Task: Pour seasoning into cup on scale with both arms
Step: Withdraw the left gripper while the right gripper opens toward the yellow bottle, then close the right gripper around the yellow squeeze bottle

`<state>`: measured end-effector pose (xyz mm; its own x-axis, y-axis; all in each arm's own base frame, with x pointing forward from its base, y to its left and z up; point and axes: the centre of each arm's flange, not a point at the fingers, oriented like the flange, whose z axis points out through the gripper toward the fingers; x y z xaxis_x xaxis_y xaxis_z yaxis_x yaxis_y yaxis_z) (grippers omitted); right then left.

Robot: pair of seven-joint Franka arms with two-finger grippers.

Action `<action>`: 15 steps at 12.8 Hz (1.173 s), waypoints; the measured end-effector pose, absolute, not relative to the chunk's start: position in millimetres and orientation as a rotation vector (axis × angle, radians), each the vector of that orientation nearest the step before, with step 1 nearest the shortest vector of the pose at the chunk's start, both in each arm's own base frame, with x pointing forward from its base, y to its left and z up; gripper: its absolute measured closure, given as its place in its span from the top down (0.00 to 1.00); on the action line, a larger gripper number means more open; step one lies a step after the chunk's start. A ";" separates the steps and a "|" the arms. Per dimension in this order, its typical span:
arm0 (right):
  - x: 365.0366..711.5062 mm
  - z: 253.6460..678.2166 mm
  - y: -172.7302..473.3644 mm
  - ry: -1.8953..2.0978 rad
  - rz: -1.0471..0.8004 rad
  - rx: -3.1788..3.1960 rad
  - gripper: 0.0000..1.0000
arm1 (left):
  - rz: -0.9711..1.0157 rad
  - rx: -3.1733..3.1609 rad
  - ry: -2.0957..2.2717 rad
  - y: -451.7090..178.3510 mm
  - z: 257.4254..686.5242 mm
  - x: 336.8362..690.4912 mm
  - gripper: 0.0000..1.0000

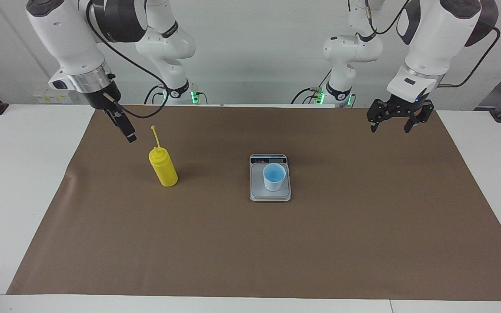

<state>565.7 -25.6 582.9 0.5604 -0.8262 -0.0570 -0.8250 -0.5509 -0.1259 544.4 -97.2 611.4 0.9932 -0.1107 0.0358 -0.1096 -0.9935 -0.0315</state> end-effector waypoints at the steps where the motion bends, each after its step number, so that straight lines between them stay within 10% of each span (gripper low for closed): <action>1: 565.0 573.2 -40.4 1.473 0.020 -2.582 1.00 | -0.059 -3.119 0.169 -95.9 613.1 543.4 1.00; 15: 587.6 366.1 -123.7 1.511 0.574 -2.125 1.00 | -0.006 -3.117 0.236 -66.7 623.8 543.5 1.00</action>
<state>587.6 -123.7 366.1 0.3071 -0.7539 -0.5808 -0.9494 -0.2851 -0.1319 543.5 -66.7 623.8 0.9886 -0.1508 0.0025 -0.1507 -0.9884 -0.0158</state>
